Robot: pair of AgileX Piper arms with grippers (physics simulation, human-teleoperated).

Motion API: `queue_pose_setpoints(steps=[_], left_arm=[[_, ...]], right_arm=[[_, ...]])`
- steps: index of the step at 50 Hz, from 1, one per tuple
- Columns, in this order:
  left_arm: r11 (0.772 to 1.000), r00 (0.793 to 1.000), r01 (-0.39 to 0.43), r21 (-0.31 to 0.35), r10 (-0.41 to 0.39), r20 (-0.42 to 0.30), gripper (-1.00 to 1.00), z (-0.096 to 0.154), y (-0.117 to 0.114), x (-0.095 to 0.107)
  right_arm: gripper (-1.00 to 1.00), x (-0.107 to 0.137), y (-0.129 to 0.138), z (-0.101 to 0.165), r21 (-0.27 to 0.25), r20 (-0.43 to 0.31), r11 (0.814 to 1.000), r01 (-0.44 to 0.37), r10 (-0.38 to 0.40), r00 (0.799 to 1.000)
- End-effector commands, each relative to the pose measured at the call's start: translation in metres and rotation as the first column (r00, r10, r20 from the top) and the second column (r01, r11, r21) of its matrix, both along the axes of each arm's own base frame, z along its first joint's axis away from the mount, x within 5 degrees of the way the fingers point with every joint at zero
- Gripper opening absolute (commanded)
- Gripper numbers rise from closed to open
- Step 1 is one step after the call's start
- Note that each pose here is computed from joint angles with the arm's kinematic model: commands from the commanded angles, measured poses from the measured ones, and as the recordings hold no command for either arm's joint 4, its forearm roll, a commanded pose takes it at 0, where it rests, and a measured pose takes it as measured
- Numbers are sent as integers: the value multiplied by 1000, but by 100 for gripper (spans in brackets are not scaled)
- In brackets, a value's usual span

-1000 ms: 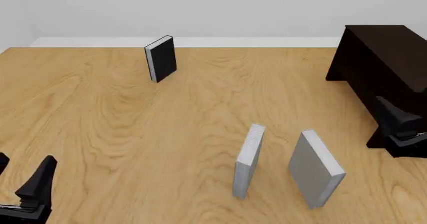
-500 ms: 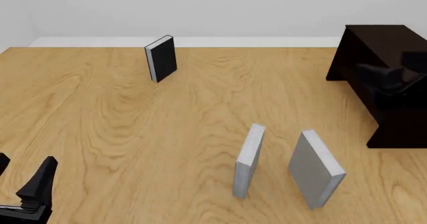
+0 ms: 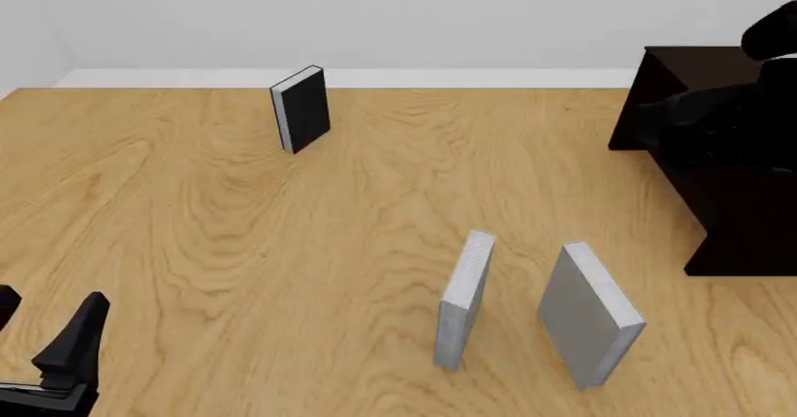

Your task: Pick up the book on the right and place it on the cabinet shelf.

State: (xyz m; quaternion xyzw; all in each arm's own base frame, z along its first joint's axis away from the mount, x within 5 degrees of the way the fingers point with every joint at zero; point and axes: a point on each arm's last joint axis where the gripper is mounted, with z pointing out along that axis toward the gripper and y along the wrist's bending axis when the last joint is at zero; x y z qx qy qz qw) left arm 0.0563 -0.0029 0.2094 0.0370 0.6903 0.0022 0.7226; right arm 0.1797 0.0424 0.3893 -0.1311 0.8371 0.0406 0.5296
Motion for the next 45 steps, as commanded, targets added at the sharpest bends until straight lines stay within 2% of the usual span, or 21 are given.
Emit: queue_pose_setpoints(steps=[1, 6, 10, 35, 45], left_arm=[[1000, 1000, 7, 3, -7, 4, 100, 0, 0, 0], [1000, 1000, 14, 15, -14, 3, 100, 0, -1, 0], [1000, 1000, 7, 0, -7, 7, 100, 1, 0, 0], [1000, 1000, 24, -10, -24, 3, 100, 0, -1, 0], [1000, 1000, 31, -4, -31, 0, 100, 0, -2, 0]], right_arm=[[100, 14, 10, -2, 26, -79, 1000, -7, 9, 997], [100, 20, 16, -11, 31, -118, 999, -16, 20, 993], [100, 23, 20, -19, 16, -146, 999, -37, 39, 988], [100, 27, 27, -52, 16, -244, 999, -40, 42, 969], [100, 38, 28, -46, -16, -280, 999, -47, 41, 959]])
